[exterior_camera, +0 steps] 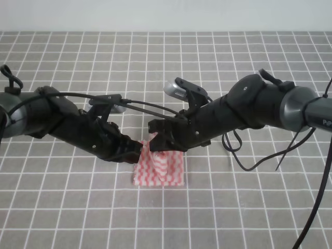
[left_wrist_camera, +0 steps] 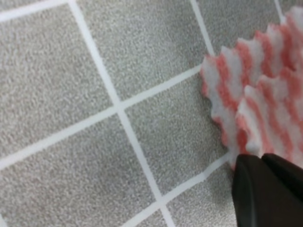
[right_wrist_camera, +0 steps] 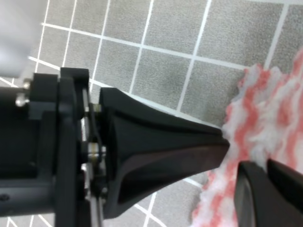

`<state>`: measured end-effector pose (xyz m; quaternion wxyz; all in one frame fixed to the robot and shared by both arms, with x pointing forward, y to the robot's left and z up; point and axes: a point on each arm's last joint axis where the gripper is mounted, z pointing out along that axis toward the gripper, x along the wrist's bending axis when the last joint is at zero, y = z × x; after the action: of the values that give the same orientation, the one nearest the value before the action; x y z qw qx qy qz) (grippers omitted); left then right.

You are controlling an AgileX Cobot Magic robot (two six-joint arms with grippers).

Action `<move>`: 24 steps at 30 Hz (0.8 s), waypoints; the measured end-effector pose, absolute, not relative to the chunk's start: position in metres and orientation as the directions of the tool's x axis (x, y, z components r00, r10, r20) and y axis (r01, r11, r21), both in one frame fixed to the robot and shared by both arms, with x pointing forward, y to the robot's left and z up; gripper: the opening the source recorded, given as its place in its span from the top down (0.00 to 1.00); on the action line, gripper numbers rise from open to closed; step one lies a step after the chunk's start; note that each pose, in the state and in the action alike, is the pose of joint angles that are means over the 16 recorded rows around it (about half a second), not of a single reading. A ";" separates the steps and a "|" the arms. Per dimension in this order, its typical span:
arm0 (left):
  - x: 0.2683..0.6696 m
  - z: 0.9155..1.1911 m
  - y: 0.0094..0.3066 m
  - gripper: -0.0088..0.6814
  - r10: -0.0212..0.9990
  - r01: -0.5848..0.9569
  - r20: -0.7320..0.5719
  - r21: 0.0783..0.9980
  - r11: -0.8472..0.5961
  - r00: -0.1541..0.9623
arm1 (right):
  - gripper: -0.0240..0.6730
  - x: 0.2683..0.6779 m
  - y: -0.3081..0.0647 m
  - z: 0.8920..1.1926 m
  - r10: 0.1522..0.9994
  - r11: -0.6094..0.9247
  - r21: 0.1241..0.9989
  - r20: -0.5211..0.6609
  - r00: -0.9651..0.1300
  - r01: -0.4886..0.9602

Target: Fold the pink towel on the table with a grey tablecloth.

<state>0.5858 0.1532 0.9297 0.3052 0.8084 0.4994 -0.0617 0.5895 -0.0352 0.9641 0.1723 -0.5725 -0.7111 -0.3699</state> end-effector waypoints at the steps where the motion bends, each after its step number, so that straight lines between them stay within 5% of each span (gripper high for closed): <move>1: 0.586 0.930 0.153 0.99 0.770 0.845 -0.405 0.432 -0.315 0.494 | 0.99 0.590 -0.035 0.963 0.687 0.071 0.327 0.669 -0.284 0.942; 11: 0.585 0.931 0.153 0.99 0.766 0.846 -0.412 0.431 -0.314 0.494 | 0.96 0.590 -0.035 0.959 0.688 0.067 0.315 0.673 -0.273 0.947; 24: 0.585 0.934 0.153 0.99 0.765 0.845 -0.414 0.436 -0.309 0.493 | 0.72 0.589 -0.033 0.960 0.671 0.064 0.293 0.695 -0.258 0.954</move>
<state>0.5850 0.1532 0.9344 0.3103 0.8063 0.4994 -0.0645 0.5890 -0.0333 0.9603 0.1931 -0.5775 -0.7035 -0.3665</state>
